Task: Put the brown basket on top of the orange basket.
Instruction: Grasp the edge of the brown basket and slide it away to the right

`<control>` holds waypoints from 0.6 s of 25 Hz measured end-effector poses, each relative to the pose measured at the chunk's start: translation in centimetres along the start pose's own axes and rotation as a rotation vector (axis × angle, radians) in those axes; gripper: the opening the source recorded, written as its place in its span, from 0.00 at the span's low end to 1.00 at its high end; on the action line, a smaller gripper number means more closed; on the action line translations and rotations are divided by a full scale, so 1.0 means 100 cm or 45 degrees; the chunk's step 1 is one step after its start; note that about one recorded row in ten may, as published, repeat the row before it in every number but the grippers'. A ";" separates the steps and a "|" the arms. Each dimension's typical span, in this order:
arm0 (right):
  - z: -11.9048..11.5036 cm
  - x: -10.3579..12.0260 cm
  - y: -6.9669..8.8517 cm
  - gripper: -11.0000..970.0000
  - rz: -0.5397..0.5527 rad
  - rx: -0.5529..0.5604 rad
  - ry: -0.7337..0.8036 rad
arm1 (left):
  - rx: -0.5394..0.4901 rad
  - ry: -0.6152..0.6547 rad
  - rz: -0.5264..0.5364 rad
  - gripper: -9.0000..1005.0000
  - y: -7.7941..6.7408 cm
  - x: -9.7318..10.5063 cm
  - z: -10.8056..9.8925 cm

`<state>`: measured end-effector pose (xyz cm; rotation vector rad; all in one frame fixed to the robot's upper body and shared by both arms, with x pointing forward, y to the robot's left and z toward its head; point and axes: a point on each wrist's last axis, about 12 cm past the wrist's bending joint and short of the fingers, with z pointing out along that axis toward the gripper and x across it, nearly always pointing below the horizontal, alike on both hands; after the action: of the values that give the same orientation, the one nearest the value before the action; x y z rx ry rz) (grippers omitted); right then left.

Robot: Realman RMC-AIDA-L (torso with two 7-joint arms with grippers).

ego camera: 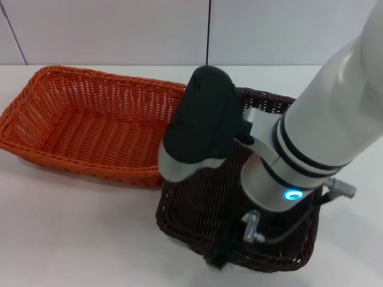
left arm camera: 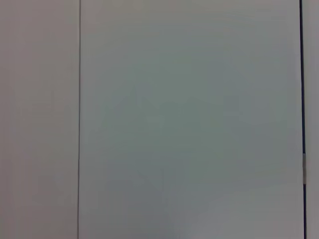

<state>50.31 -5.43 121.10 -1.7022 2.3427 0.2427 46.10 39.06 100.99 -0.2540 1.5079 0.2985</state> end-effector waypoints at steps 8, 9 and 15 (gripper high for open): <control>-0.028 -0.005 -0.016 0.80 0.050 0.144 -0.119 | 0.000 0.002 0.002 0.74 0.000 0.000 0.000; -0.029 -0.004 -0.018 0.80 0.049 0.156 -0.119 | 0.000 0.003 0.002 0.74 0.000 0.000 0.000; -0.036 -0.002 -0.031 0.80 0.091 0.273 -0.122 | -0.004 0.009 0.005 0.74 0.001 0.001 -0.001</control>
<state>53.00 -7.21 124.63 -1.4763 2.2713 0.0794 45.97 39.15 100.87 -0.2548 1.5155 0.3030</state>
